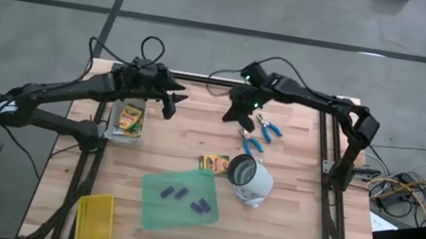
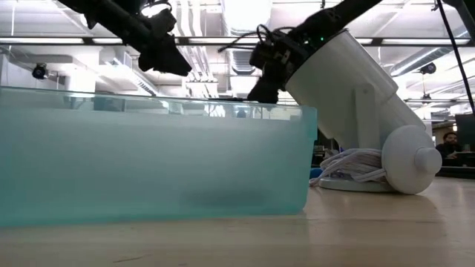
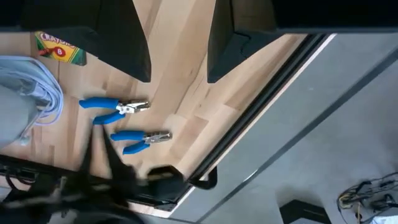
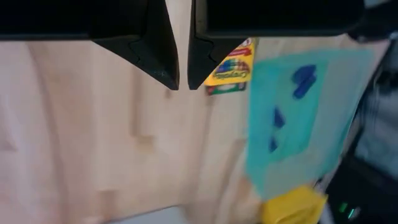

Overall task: Pick & Place School Supplies
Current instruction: Put the yellow crayon box into the gray bin

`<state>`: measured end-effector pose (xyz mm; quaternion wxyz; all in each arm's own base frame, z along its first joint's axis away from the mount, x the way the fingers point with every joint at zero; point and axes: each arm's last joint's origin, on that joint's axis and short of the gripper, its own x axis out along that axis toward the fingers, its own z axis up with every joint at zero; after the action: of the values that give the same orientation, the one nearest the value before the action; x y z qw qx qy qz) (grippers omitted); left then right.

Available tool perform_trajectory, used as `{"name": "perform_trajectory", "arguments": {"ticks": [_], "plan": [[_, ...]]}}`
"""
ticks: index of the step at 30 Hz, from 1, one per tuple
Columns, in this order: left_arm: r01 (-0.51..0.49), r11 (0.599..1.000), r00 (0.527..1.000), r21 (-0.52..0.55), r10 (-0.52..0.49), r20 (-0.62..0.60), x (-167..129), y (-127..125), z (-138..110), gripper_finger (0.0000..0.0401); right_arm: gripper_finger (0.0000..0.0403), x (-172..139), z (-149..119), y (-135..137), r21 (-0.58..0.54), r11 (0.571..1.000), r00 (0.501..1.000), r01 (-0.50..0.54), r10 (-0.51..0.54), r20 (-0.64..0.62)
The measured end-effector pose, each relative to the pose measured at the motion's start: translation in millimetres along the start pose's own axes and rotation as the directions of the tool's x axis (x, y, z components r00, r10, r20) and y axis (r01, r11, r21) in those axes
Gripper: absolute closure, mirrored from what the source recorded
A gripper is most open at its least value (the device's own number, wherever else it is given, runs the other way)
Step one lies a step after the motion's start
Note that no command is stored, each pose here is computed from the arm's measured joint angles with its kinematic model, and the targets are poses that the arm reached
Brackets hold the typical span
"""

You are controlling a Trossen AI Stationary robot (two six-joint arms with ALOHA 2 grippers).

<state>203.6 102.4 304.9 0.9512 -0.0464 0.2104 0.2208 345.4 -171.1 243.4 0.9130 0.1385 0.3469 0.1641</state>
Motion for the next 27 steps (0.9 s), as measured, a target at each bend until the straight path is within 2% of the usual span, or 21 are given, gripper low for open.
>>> {"name": "perform_trajectory", "arguments": {"ticks": [6, 10, 14, 17, 21, 27], "plan": [[0.002, 0.996, 1.0, -0.085, 0.0, 0.028, -1.1, -0.1, 2.7, 0.0238, 0.0371, 22.0, -3.4, 20.6, -0.207, 0.977, 0.998, -0.041, 0.029, -0.062], [0.019, 0.991, 0.991, -0.136, -0.001, 0.131, -8.9, -0.3, 12.7, 0.0238, 0.0371, 29.5, -7.9, 20.8, -0.309, 0.949, 0.997, -0.059, 0.039, -0.071], [0.053, 0.988, 0.955, -0.147, -0.007, 0.298, -26.0, -1.1, 28.5, 0.0238, 0.0371, 38.2, -13.5, 13.0, -0.346, 0.935, 0.996, -0.078, 0.057, -0.072], [0.067, 0.988, 0.925, -0.139, -0.01, 0.381, -38.9, -1.3, 35.8, 0.0238, 0.0371, 45.5, -17.2, 6.3, -0.394, 0.909, 0.991, -0.137, 0.125, -0.054], [0.08, 0.985, 0.906, -0.151, -0.009, 0.423, -49.4, -1.5, 38.9, 0.0238, 0.0371, 59.4, -24.6, -2.9, -0.448, 0.876, 0.984, -0.18, 0.169, -0.064], [0.102, 0.977, 0.905, -0.188, -0.013, 0.426, -51.5, -2.1, 39.0, 0.0238, 0.0372, 76.2, -32.4, -15.1, -0.433, 0.877, 0.978, -0.207, 0.186, -0.092]]}}
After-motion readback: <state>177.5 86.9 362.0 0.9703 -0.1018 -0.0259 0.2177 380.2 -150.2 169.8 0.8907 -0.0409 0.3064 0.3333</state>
